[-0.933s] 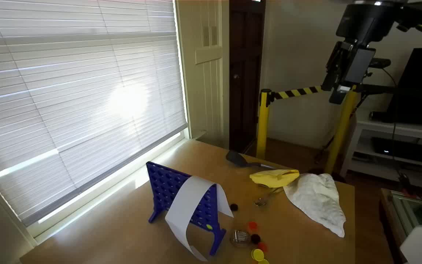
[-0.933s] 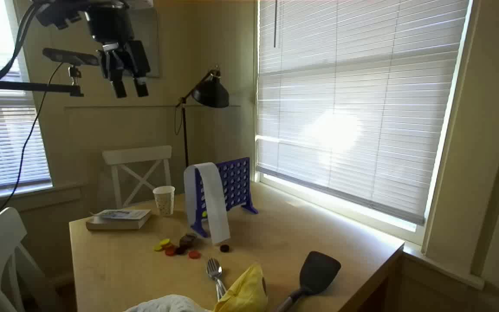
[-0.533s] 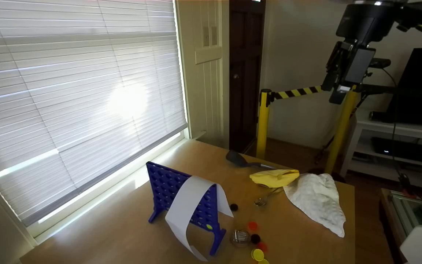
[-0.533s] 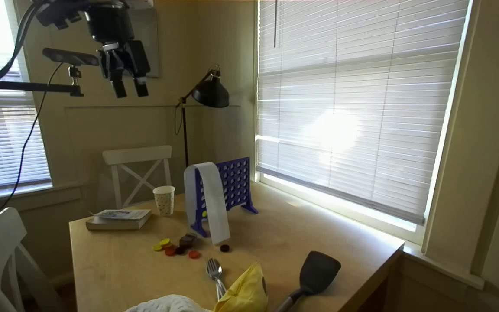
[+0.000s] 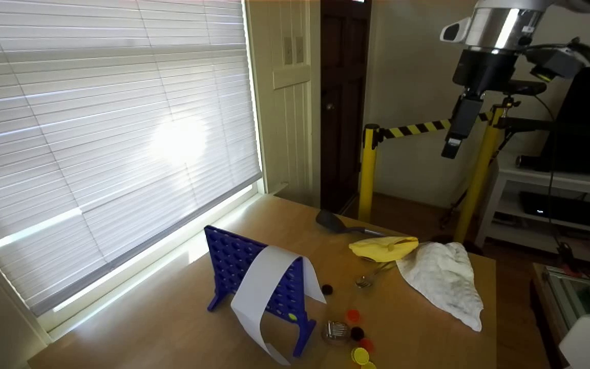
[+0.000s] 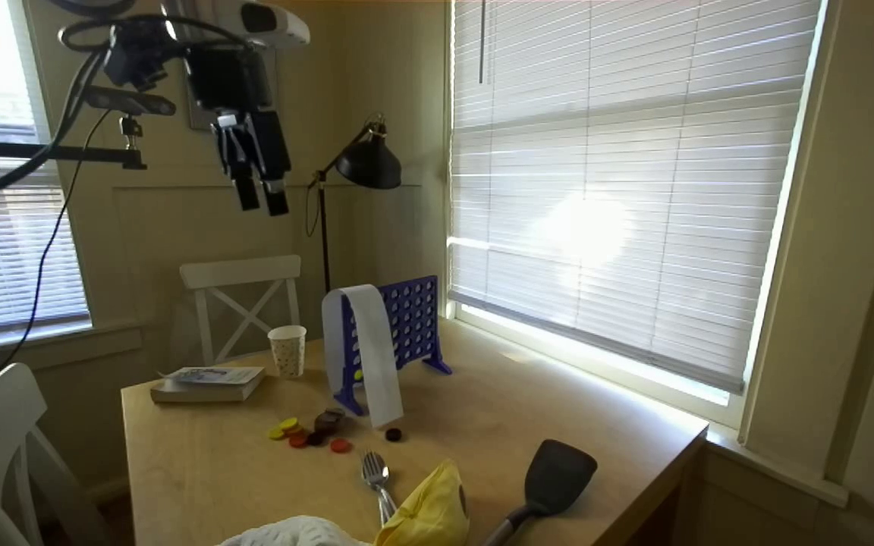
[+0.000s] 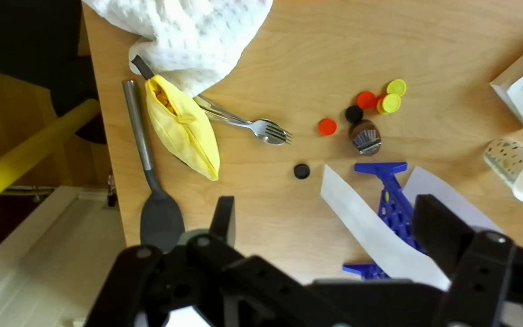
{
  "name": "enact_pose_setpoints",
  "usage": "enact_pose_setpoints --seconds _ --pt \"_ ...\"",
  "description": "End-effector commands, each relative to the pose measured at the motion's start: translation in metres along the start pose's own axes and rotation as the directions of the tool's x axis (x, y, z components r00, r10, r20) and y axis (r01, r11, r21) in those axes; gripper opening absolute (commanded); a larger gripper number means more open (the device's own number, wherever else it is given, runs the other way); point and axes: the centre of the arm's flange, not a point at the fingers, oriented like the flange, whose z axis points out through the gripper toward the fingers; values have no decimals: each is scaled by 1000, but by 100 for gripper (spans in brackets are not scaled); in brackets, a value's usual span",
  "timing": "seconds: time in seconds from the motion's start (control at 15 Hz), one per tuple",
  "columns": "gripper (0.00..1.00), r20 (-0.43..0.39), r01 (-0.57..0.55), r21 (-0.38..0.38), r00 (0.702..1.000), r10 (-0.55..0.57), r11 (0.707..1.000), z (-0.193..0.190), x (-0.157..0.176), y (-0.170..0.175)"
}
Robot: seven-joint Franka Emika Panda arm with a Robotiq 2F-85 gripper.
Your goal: Move the white cloth to the left
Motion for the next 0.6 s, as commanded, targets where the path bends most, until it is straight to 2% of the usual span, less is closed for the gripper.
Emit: enact_pose_setpoints --seconds 0.0,0.27,0.53 --pt "100 -1 -172 46 985 172 984 55 -10 54" --pt "100 63 -384 66 923 380 921 106 -43 111" --pt "100 92 -562 108 827 555 820 162 -75 144"
